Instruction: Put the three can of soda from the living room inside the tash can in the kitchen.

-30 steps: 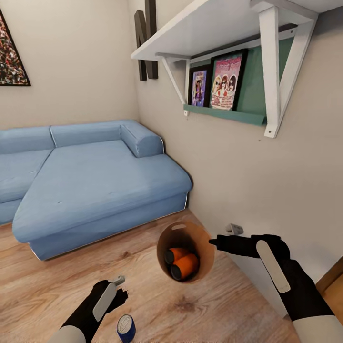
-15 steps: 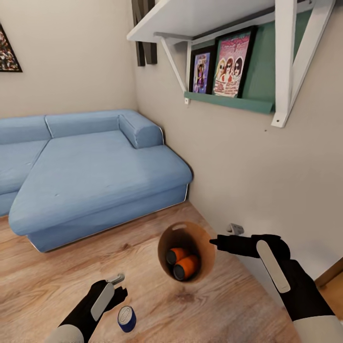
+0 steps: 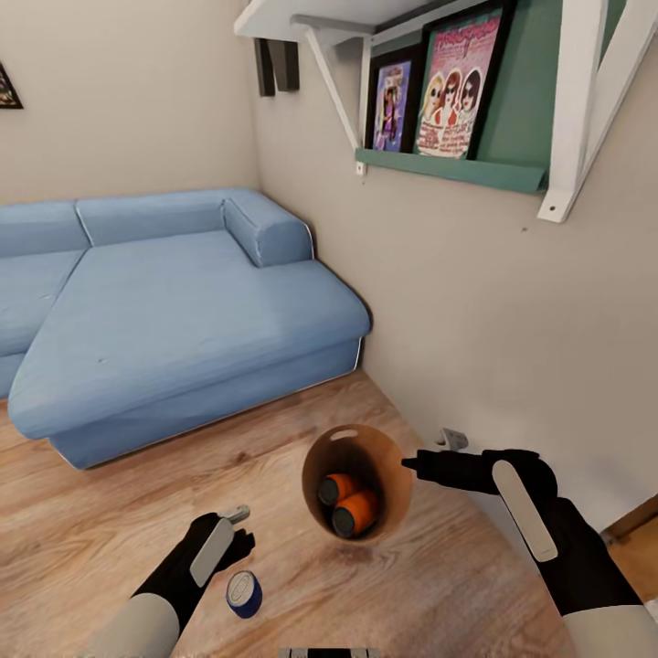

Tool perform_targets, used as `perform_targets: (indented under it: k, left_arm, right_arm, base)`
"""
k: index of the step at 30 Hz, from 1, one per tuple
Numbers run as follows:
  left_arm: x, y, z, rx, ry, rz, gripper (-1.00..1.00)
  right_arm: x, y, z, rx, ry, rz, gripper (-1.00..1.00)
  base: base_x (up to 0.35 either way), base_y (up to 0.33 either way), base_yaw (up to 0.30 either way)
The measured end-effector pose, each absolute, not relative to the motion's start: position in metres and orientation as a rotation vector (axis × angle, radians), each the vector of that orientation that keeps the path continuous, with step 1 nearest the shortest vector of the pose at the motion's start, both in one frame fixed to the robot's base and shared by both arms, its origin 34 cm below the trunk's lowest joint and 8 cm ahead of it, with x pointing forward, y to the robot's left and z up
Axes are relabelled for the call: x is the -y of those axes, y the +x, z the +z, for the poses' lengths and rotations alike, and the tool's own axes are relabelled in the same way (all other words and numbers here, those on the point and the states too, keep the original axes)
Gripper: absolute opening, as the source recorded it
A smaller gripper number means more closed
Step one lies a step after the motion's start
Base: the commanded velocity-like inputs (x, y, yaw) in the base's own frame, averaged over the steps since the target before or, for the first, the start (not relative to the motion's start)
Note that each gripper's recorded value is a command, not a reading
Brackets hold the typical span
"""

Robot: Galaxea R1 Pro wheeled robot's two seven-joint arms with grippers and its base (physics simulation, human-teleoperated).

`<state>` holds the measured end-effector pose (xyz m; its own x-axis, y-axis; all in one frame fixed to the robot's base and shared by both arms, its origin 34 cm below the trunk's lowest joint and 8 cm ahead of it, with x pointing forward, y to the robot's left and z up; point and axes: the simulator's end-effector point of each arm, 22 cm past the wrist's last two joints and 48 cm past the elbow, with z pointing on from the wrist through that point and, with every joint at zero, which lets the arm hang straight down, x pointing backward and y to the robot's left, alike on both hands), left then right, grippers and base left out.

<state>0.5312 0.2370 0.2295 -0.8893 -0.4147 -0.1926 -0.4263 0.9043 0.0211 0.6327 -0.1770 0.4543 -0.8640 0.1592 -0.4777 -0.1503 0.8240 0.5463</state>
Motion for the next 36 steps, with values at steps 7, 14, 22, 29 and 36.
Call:
perform_targets:
  k: [7, 14, 22, 29, 36]
  left_arm:
    - [-0.242, 0.527, 0.22, -2.913, -0.635, 0.145, 1.0]
    - [-0.239, 0.524, 0.208, -2.935, -0.636, 0.137, 1.0]
    - [-0.236, 0.521, 0.196, -2.957, -0.636, 0.135, 1.0]
    - [-0.235, 0.513, 0.183, -2.983, -0.639, 0.14, 1.0]
    - [-0.223, 0.513, 0.174, -2.999, -0.639, 0.117, 1.0]
  right_arm:
    - [0.178, 0.631, 0.437, -2.516, 0.015, 0.799, -1.0]
    - [0.178, 0.63, 0.423, -2.537, 0.026, 0.809, -1.0]
    - [0.183, 0.631, 0.44, -2.481, -0.007, 0.829, -1.0]
    - [0.188, 0.629, 0.44, -2.472, -0.007, 0.874, -1.0]
    - [0.189, 0.628, 0.427, -2.493, -0.003, 0.873, -1.0]
  base:
    - [0.0, 0.0, 0.0]
    - [0.0, 0.0, 0.0]
    - [0.0, 0.0, 0.0]
    - [0.0, 0.0, 0.0]
    - [0.0, 0.0, 0.0]
